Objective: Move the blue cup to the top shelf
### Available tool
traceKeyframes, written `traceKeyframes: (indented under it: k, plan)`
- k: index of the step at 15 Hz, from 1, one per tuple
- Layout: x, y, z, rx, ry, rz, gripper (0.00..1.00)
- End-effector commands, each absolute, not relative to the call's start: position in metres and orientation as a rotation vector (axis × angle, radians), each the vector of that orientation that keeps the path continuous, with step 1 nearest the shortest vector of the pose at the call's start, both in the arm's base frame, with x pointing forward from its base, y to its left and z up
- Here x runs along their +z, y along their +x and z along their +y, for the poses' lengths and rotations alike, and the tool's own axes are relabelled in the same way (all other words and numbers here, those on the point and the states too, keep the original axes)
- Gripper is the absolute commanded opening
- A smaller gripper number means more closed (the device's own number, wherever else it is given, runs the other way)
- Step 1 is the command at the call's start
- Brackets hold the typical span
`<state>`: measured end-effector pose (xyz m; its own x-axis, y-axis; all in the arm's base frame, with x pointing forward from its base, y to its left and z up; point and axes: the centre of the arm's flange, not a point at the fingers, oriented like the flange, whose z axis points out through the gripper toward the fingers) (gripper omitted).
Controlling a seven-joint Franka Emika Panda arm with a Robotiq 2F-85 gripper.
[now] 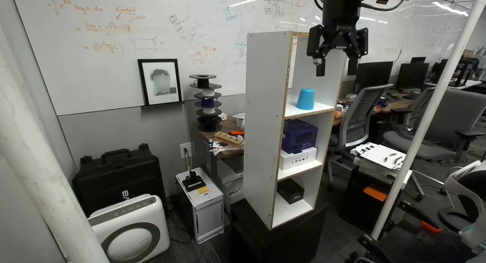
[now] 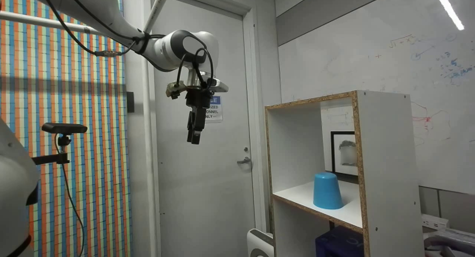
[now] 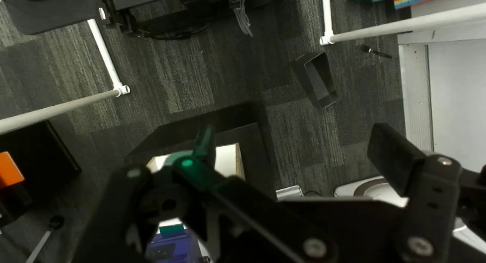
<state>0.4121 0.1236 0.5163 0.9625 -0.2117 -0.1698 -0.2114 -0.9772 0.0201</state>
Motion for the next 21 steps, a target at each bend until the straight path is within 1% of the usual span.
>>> traceKeyframes:
  k: [1, 9, 11, 17, 21]
  plan:
    - [0.496, 0.408, 0.099, -0.139, 3.11, -0.396, 1.0]
    - [0.482, 0.429, -0.012, 0.035, 2.98, -0.423, 1.0]
    - [0.484, 0.438, -0.038, 0.129, 2.956, -0.454, 1.0]
    - [0.472, 0.481, -0.083, 0.412, 2.899, -0.524, 1.0]
    - [0.457, 0.521, -0.096, 0.501, 2.916, -0.517, 1.0]
